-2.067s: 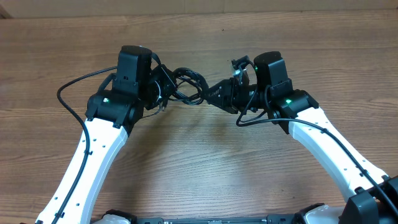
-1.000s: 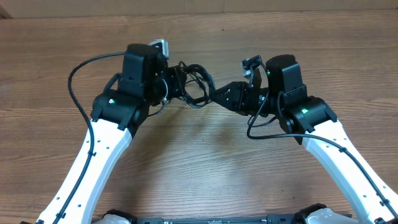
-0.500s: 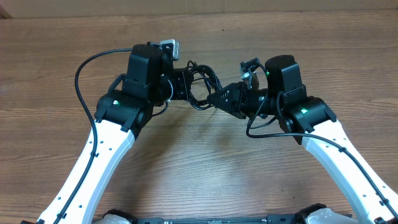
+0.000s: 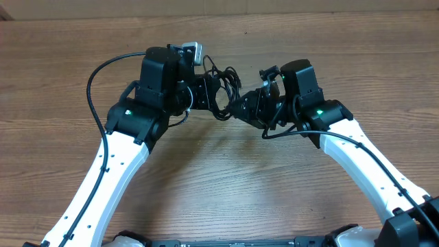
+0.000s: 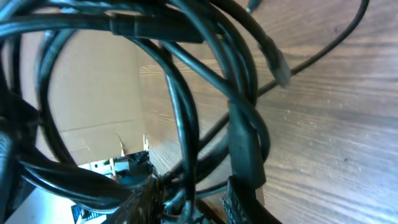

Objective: Untangle cables

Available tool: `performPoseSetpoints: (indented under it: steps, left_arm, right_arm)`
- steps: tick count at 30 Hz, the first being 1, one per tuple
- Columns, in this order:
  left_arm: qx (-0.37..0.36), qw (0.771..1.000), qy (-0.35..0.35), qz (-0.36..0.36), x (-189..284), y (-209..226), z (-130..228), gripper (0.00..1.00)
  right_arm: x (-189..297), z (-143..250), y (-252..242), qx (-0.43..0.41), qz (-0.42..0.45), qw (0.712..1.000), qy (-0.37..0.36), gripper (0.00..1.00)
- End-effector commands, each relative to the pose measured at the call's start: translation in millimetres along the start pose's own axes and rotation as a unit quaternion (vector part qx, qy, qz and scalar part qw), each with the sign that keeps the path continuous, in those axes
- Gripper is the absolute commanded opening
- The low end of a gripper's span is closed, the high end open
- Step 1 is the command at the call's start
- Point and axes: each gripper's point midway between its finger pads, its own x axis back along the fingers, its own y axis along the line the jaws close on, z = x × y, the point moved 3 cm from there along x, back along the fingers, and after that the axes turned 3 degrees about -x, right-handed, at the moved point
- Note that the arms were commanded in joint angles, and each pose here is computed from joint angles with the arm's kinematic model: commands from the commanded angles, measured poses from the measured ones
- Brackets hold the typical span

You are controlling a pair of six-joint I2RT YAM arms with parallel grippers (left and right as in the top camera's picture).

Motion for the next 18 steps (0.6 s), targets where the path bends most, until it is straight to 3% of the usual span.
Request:
performPoseSetpoints:
  steps: [1, 10, 15, 18]
  left_arm:
    - [-0.006, 0.999, 0.006, 0.035, 2.7, -13.3, 0.0, 0.04]
    - [-0.010, 0.998, 0.011, 0.059, 2.8, -21.9, 1.3, 0.04]
    - [-0.010, 0.999, 0.008, 0.050, 2.5, -19.4, 0.5, 0.04]
    - [-0.008, 1.000, 0.000, 0.026, 2.1, -12.0, -1.3, 0.04]
  right_arm:
    - [0.4, 0.5, 18.2, 0.031, -0.041, 0.999, 0.012, 0.31]
    - [-1.0, -5.9, 17.8, 0.038, -0.038, 0.999, -0.004, 0.31]
    - [-0.3, 1.7, 22.7, 0.038, -0.057, 0.997, 0.022, 0.18]
    - [2.3, -0.5, 18.6, 0.029, -0.052, 0.998, 0.021, 0.16]
